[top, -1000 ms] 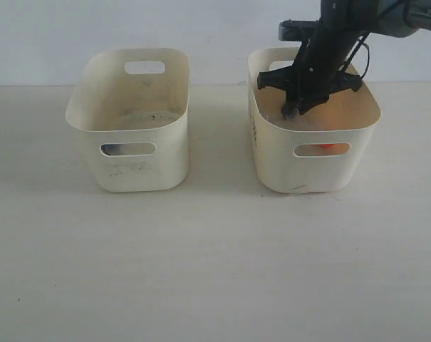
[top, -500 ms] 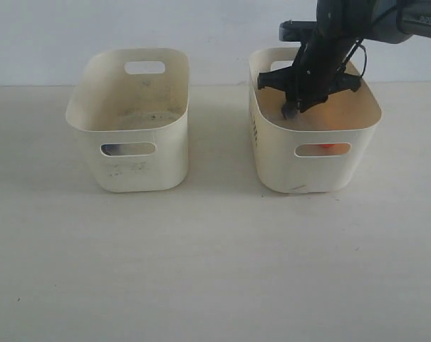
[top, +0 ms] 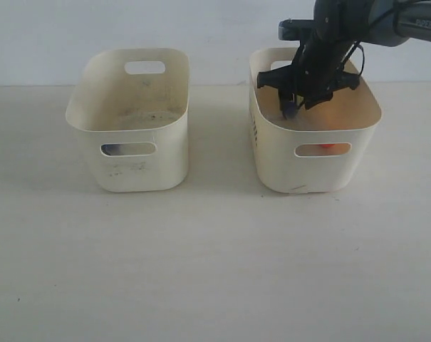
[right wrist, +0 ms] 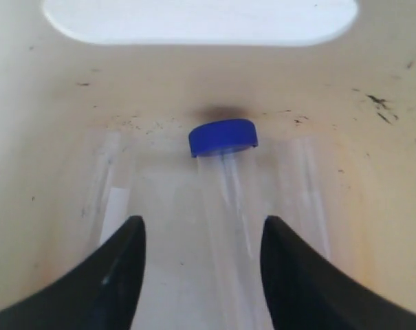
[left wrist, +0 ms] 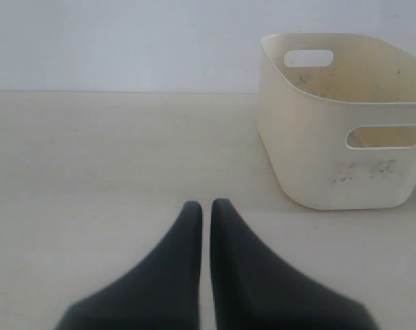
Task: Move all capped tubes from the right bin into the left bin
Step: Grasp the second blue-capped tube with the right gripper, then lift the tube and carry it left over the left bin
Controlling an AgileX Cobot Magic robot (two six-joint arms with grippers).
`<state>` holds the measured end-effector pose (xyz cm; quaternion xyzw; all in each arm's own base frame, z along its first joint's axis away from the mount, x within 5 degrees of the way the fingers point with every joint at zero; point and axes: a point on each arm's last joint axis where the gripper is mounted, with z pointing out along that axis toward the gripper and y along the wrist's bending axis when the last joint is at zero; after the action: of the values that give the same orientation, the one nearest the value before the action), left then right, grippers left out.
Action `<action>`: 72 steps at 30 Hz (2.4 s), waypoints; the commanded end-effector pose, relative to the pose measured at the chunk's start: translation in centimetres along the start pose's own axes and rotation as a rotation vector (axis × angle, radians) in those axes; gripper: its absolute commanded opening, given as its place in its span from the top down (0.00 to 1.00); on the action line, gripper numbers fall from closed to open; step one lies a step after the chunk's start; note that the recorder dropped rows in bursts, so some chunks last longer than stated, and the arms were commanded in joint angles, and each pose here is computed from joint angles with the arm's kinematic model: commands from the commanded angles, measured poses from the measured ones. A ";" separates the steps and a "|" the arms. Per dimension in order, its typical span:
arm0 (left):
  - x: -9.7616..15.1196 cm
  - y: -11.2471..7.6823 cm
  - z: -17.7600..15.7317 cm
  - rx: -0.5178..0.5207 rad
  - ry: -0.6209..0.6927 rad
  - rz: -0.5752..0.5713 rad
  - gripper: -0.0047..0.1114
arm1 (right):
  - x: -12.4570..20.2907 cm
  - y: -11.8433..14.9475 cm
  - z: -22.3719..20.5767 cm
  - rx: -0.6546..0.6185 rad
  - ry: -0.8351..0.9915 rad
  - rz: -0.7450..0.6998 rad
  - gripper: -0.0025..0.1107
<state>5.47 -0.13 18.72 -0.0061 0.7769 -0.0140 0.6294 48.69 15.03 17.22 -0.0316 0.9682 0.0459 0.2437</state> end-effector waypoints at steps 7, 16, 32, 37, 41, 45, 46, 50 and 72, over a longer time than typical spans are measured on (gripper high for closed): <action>0.1 0.0 0.0 0.007 -0.001 -0.010 0.92 | 0.1 -0.7 0.6 0.034 0.009 0.005 0.52; 0.1 0.0 0.0 0.007 -0.001 -0.010 0.92 | 0.9 -1.6 2.8 0.129 0.036 -0.073 0.52; 0.1 0.0 0.0 0.007 -0.001 -0.010 0.92 | 1.1 -1.5 3.1 0.119 0.052 -0.076 0.52; 0.1 0.0 0.0 0.007 -0.001 -0.010 0.92 | 1.4 -1.6 3.2 0.124 0.068 -0.074 0.52; 0.1 0.0 0.0 0.007 -0.001 -0.010 0.92 | 1.7 -1.6 3.7 0.127 0.084 -0.075 0.52; 0.1 0.0 0.0 0.007 -0.001 -0.010 0.92 | 2.4 -1.8 4.6 0.137 0.127 -0.073 0.52; 0.1 0.0 0.0 0.007 -0.001 -0.010 0.92 | 2.4 -1.8 4.6 0.137 0.127 -0.073 0.52; 0.1 0.0 0.0 0.007 -0.001 -0.010 0.92 | 2.3 -1.7 4.6 0.134 0.113 -0.071 0.53; 0.1 0.0 0.0 0.007 -0.001 -0.010 0.92 | -1.3 -1.5 -4.8 0.143 0.034 -0.100 0.98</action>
<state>5.47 -0.13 18.72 -0.0061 0.7769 -0.0140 0.6294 48.13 14.74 18.50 -0.0626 0.9752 -0.0118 0.2118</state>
